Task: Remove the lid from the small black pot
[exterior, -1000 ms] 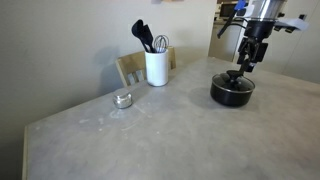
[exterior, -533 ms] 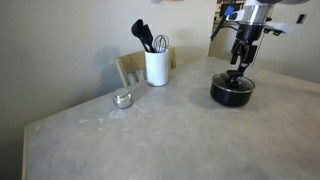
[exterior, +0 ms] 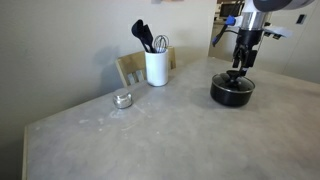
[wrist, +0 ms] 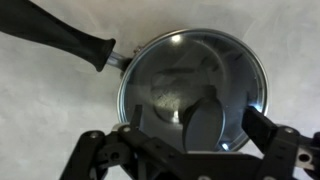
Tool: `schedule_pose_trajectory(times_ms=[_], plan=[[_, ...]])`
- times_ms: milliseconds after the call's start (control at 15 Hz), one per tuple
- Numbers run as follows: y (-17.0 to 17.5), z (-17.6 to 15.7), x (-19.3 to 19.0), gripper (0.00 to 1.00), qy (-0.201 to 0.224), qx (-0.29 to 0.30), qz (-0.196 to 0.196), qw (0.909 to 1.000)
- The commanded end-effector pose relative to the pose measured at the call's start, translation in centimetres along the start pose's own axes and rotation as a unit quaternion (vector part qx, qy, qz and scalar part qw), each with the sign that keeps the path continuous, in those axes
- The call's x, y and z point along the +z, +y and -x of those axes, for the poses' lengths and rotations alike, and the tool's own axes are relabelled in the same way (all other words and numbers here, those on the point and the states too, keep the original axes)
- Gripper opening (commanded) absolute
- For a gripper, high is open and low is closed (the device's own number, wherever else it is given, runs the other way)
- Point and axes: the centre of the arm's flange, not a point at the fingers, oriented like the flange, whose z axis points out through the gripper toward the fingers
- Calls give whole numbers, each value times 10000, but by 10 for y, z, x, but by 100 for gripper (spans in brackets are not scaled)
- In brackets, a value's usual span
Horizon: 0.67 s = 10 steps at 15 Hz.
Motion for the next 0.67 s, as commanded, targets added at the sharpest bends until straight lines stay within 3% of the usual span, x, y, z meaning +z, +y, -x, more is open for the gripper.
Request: schedule_pose_trajectory(times_ms=[0,533,600], plan=[[5,-2,15,100,-94,176,30,9998],[-5,-16,22,100,-53,626,-36,9980],[-5,-17,23,89,-59,651,-36,9979]])
